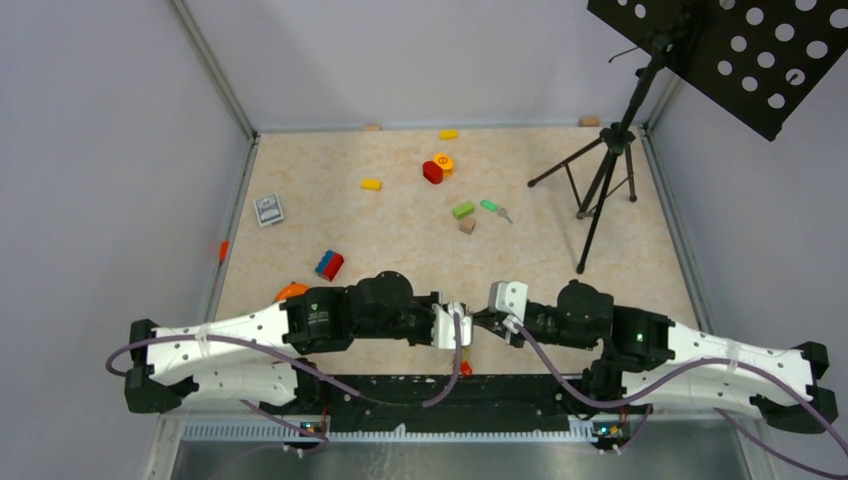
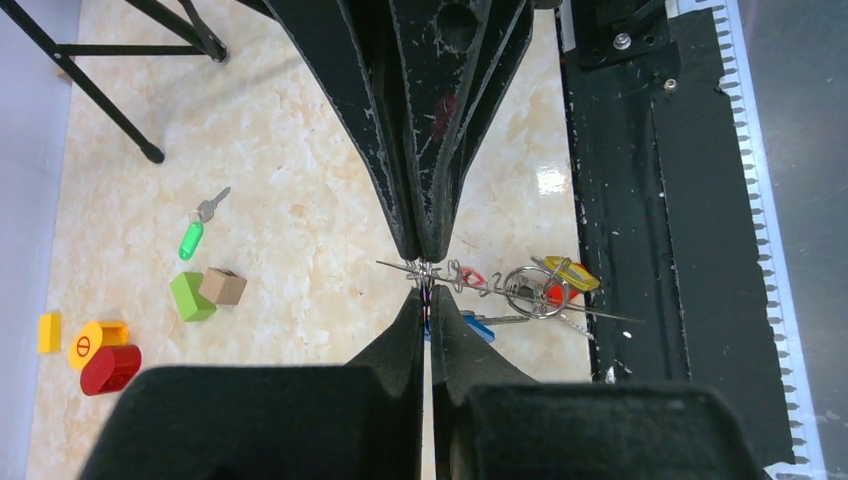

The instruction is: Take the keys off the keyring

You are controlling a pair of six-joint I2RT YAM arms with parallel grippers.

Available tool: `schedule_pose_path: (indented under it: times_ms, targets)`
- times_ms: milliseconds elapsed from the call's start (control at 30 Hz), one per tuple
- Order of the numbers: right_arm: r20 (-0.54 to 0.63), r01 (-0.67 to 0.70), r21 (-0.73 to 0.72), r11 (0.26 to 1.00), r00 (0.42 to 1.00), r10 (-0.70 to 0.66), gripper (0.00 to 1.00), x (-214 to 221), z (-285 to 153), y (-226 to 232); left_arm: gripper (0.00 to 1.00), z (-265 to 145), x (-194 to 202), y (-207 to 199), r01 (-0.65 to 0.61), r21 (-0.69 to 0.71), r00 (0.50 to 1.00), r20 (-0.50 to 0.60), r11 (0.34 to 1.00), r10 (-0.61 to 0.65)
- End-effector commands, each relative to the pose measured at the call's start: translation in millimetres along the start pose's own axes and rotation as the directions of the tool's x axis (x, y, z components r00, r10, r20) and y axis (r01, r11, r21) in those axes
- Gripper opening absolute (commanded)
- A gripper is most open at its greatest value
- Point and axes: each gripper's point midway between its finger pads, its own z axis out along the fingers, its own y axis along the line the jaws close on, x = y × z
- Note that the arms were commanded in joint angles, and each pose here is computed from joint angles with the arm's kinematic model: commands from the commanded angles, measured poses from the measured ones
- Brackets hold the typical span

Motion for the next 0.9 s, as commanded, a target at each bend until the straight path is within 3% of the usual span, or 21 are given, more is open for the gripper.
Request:
schedule_pose_path:
  times_ms: [0,167,300,867]
  targets:
    - [0.068,-0.025,0.070,0.997,0.997,0.020,0.00,-15.5,1.4,-12.9,0.00,-3.9,-32.3,7.0,-0.027,0.000,0.996,0.085,1.000,0.027]
    - [0.110,-0.025,0.054,0.998,0.994,0.019,0.16,-25.2,-0.4,-10.8,0.00,-0.5,-30.0,5.4,-0.029,0.011,0.997,0.074,1.000,0.028]
    - [0.116,-0.025,0.041,0.999,0.993,0.020,0.22,-27.0,1.2,-8.5,0.00,1.9,-30.3,5.0,-0.030,0.017,0.997,0.071,0.999,0.029]
    - [0.001,-0.014,0.017,1.000,1.000,0.014,0.21,-6.0,2.0,-4.1,0.00,1.3,-26.9,4.1,-0.033,0.020,0.998,0.056,0.999,0.032]
